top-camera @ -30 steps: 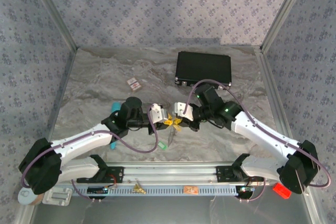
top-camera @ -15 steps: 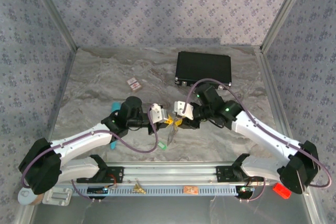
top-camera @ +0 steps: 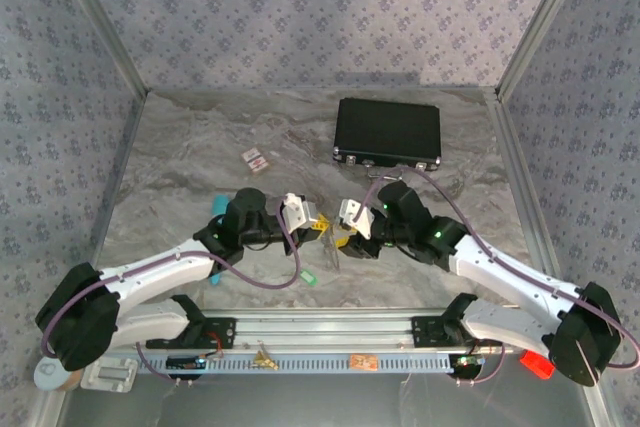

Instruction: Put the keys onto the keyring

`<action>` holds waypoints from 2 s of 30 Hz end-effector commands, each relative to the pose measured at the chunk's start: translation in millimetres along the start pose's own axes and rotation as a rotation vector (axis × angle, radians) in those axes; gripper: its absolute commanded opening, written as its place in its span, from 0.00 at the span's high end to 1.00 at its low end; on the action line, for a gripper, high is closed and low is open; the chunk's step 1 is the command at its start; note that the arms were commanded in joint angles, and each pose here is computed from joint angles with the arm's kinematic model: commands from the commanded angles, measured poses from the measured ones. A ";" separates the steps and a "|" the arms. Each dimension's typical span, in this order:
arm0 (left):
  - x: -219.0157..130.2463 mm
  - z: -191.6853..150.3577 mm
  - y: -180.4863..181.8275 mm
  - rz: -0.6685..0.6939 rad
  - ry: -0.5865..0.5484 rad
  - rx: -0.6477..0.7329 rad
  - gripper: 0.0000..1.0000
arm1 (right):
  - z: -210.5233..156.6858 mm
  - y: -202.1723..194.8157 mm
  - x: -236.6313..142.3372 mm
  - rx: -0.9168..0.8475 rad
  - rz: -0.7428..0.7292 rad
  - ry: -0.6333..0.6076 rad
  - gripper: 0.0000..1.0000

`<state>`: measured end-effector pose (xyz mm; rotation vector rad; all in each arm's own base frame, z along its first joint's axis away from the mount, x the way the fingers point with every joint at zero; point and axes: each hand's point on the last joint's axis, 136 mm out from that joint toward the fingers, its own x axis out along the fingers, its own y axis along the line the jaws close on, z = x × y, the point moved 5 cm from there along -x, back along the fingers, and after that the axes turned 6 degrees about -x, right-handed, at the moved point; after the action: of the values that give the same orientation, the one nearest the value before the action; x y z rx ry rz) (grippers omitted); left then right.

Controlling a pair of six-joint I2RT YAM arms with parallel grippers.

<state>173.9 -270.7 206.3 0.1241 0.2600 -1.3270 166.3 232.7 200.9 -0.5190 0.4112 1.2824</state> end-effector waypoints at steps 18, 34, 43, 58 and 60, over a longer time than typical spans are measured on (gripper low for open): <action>-6.7 30.2 -6.0 -0.020 -0.171 0.023 1.00 | 8.8 -4.8 17.6 0.006 0.003 -0.032 0.89; -5.5 22.6 -10.6 -0.056 -0.156 0.071 1.00 | 6.5 -1.9 -0.3 -0.045 0.072 -0.008 0.74; -4.3 16.8 -16.2 -0.102 -0.141 0.107 1.00 | 16.6 -8.2 -20.6 -0.066 0.008 -0.147 0.67; -5.0 19.3 -20.1 -0.135 -0.155 0.128 1.00 | 28.5 -6.3 -9.6 -0.092 0.068 -0.181 0.77; -5.4 19.9 -20.8 -0.139 -0.158 0.129 1.00 | 29.7 -6.6 -8.5 -0.096 0.072 -0.183 0.82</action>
<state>159.6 -272.9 211.2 0.1145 0.1487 -1.4390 171.5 235.6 219.2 -0.4750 0.2642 1.3799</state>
